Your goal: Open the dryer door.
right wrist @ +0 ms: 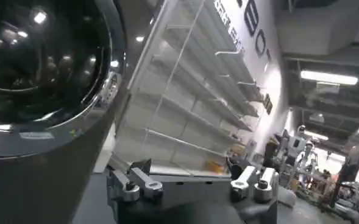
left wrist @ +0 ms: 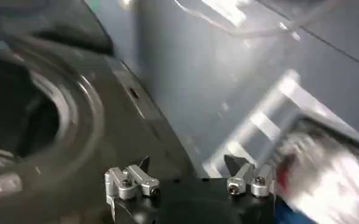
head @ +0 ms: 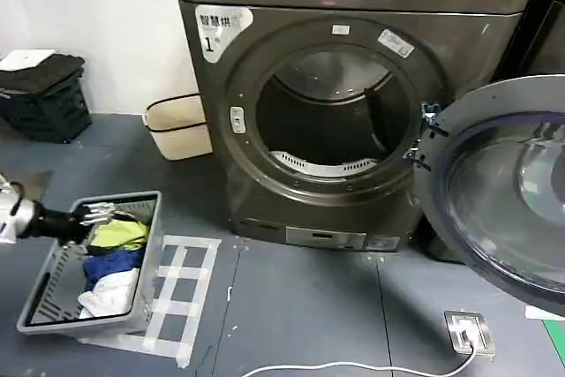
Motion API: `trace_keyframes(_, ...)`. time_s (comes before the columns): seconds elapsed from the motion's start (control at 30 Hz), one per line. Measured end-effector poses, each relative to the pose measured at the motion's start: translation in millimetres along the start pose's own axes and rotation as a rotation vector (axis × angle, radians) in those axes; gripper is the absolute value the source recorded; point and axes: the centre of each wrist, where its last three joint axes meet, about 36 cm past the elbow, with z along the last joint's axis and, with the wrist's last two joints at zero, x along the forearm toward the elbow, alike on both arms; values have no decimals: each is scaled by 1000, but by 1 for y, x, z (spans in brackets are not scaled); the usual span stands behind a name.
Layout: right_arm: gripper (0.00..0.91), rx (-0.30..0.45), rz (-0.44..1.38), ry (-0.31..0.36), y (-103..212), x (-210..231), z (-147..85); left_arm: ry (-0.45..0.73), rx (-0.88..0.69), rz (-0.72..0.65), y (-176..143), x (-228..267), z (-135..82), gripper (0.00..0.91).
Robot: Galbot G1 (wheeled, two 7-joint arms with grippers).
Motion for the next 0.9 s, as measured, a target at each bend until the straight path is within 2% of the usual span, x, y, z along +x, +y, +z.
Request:
trace_keyframes(0.17, 907, -7, -14, 0, 7, 1, 1, 88, -32, 125, -2, 15, 9, 907)
trace_keyframes(0.37, 907, -23, -35, 6, 13, 4, 2, 176, -115, 238, 4, 22, 10, 907)
trace_keyframes(0.9, 907, -46, -53, 22, 26, 14, 8, 249, -231, 331, 19, 9, 10, 907)
